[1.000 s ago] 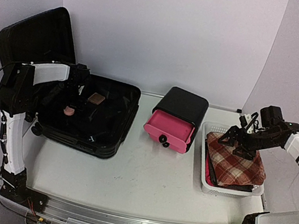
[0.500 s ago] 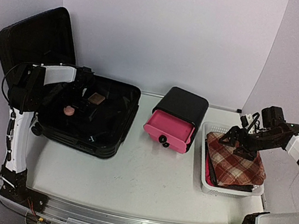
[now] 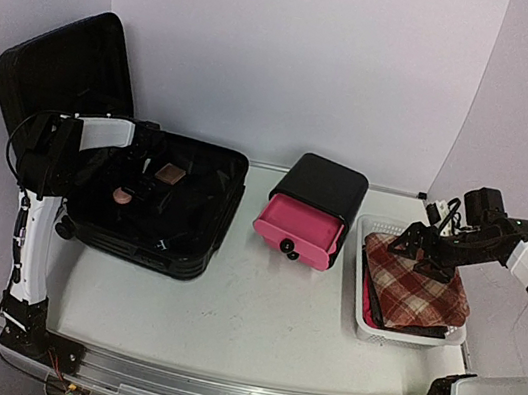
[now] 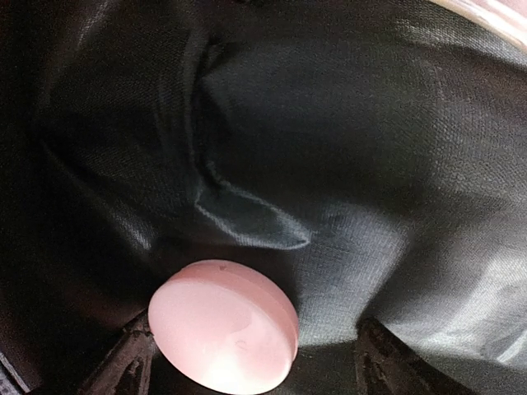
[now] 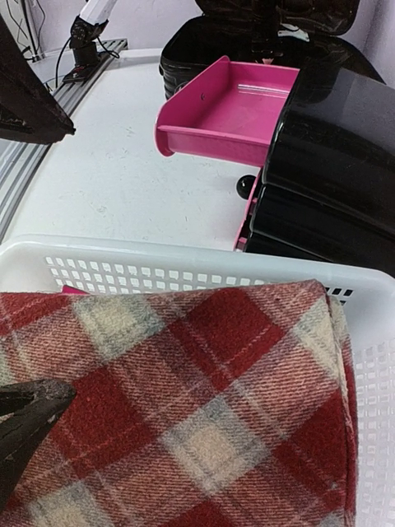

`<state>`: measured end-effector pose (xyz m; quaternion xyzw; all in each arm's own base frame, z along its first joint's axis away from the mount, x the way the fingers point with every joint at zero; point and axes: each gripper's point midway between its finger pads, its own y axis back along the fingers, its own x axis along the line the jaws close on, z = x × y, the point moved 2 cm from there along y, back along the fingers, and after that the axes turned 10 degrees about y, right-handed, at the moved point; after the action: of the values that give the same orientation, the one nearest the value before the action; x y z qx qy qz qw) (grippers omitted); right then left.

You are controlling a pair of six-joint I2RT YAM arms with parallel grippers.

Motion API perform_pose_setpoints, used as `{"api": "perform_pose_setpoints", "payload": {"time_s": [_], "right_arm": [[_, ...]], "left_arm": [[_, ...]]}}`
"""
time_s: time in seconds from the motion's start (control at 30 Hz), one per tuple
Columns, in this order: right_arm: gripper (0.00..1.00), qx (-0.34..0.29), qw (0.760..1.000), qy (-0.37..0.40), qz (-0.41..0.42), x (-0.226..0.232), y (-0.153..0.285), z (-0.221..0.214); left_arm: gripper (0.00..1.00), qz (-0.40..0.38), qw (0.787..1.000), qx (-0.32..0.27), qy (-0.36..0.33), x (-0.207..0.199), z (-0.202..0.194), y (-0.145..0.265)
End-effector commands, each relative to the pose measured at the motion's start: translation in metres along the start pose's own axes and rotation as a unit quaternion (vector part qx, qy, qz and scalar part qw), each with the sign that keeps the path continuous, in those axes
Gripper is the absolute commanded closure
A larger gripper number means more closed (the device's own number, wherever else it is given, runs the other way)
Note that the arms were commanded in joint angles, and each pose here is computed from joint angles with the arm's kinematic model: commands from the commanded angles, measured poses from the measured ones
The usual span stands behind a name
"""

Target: Open, take out, and arrange the luggage

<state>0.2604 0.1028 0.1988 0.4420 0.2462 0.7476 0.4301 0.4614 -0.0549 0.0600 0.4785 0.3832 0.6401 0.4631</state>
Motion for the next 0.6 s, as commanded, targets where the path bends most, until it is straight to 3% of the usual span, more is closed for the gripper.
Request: {"api": "perform_pose_setpoints", "payload": {"time_s": [0.0,0.1,0.13,0.33,0.57], "right_arm": [[0.02,-0.007,1.000,0.004,0.001,0.001,0.001,0.002],[0.02,-0.007,1.000,0.005,0.002,0.002,0.001,0.002],[0.02,-0.007,1.000,0.005,0.003,0.002,0.001,0.002],[0.02,-0.005,1.000,0.003,0.000,0.000,0.000,0.000],[0.02,-0.002,1.000,0.004,0.002,0.000,-0.001,0.000]], "left_arm": [[0.17,0.010,1.000,-0.005,0.001,0.007,0.004,0.005],[0.33,-0.001,1.000,0.001,-0.004,0.003,0.002,0.003],[0.35,-0.011,1.000,0.002,-0.001,0.001,0.002,0.004],[0.33,-0.077,0.997,0.007,0.022,-0.014,-0.003,0.018],[0.17,-0.053,0.998,-0.005,0.018,-0.005,0.000,0.021]]}}
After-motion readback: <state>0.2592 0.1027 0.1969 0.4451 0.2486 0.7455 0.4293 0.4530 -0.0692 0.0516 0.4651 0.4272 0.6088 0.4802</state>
